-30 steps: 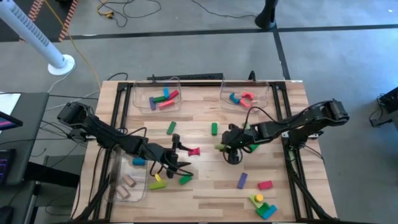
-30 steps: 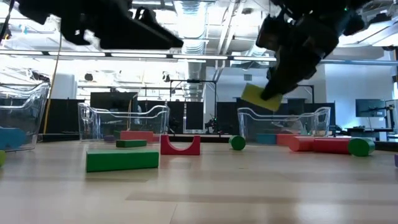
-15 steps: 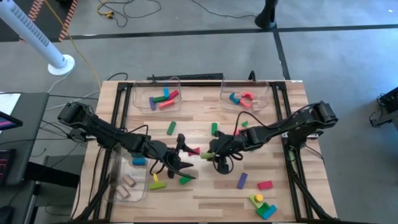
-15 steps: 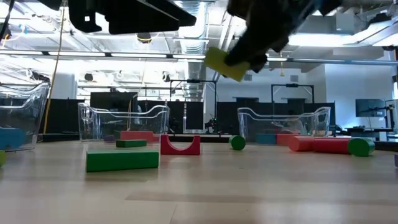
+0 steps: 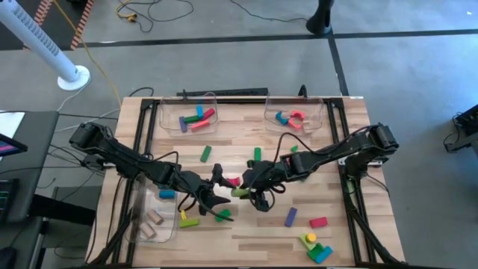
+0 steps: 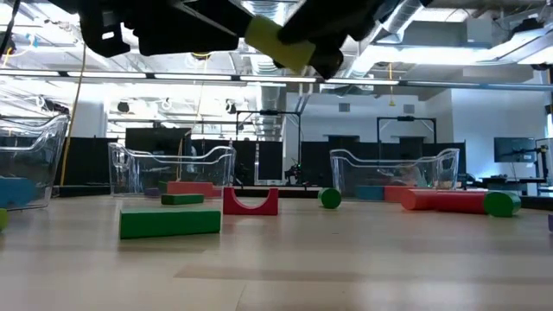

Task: Sort blocks by size
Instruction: Put the light green cylindrical block into the bottom left transparent bin

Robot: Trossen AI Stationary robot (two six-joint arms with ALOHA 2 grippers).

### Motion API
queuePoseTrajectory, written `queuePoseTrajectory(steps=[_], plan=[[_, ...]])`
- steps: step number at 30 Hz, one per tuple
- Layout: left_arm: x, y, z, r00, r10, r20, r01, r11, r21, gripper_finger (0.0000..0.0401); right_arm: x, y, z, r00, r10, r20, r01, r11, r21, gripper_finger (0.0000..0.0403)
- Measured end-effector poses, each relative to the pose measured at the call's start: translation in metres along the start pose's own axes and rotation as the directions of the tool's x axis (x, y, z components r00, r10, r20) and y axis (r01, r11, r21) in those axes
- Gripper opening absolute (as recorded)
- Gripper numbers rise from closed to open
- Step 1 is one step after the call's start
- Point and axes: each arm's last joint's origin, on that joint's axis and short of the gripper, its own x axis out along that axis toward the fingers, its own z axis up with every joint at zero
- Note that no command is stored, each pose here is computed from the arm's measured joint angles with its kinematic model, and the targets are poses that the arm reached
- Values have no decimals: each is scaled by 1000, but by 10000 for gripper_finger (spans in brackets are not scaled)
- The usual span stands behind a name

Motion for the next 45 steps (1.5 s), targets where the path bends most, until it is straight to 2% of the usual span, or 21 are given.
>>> queuePoseTrajectory(steps=[13, 24, 38, 45], plan=[[0, 4, 5, 998, 37, 57, -40, 998, 49, 232, -1, 1, 7, 998, 31, 48, -31, 1000, 5, 172], [-1, 6, 9, 994, 54, 92, -57, 998, 38, 228, -1, 1, 9, 997, 36, 70, -36, 999, 2, 172], [-1, 6, 10, 992, 26, 126, -29, 999, 24, 186, -1, 2, 13, 993, 46, 108, -45, 999, -12, 172], [-1, 6, 10, 992, 29, 126, -32, 999, 19, 149, -1, 3, 13, 993, 48, 109, -47, 999, -13, 172]])
